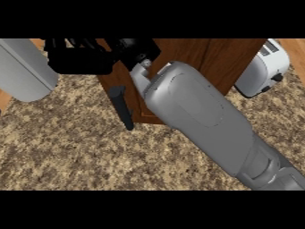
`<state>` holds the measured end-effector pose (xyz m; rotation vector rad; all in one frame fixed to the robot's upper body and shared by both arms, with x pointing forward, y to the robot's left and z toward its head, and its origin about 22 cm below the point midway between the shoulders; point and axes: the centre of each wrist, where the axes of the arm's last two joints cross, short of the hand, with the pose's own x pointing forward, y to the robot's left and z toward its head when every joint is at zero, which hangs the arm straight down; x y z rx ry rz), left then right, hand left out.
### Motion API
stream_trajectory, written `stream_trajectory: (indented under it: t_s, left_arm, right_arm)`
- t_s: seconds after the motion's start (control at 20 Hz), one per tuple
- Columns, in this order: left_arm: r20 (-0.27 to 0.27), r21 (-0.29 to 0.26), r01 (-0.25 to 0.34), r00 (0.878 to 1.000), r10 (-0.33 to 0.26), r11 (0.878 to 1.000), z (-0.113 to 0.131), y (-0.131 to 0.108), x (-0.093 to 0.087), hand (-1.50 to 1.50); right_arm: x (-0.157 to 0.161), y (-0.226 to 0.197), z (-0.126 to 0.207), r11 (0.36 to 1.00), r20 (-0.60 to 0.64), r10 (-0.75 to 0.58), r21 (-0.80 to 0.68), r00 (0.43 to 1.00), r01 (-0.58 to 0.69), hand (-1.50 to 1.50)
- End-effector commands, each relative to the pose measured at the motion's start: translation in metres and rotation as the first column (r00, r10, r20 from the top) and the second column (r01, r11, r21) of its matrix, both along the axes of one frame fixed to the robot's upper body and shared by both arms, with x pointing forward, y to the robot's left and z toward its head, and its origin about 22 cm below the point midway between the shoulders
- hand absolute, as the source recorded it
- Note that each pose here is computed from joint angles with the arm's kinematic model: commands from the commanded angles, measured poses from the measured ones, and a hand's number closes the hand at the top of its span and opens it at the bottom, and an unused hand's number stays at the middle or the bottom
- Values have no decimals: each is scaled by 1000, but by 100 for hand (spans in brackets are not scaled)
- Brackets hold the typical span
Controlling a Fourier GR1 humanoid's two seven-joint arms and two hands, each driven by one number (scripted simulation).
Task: Pick up the wine, place it into the cabinet and close the cabinet
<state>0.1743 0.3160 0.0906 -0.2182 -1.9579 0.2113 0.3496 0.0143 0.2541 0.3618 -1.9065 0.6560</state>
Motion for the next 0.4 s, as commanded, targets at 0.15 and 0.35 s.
stream_trajectory:
  t_s: [0.15,0.35]
  left_arm:
    - [12,6,16,1000,-17,1000,5,-1,3,-150]
    - [-6,-26,15,1000,-15,1000,-2,-15,6,-150]
  right_arm:
    - [46,-33,-24,978,11,-188,-92,982,188,150]
    - [49,-50,-26,981,9,-182,-71,983,182,150]
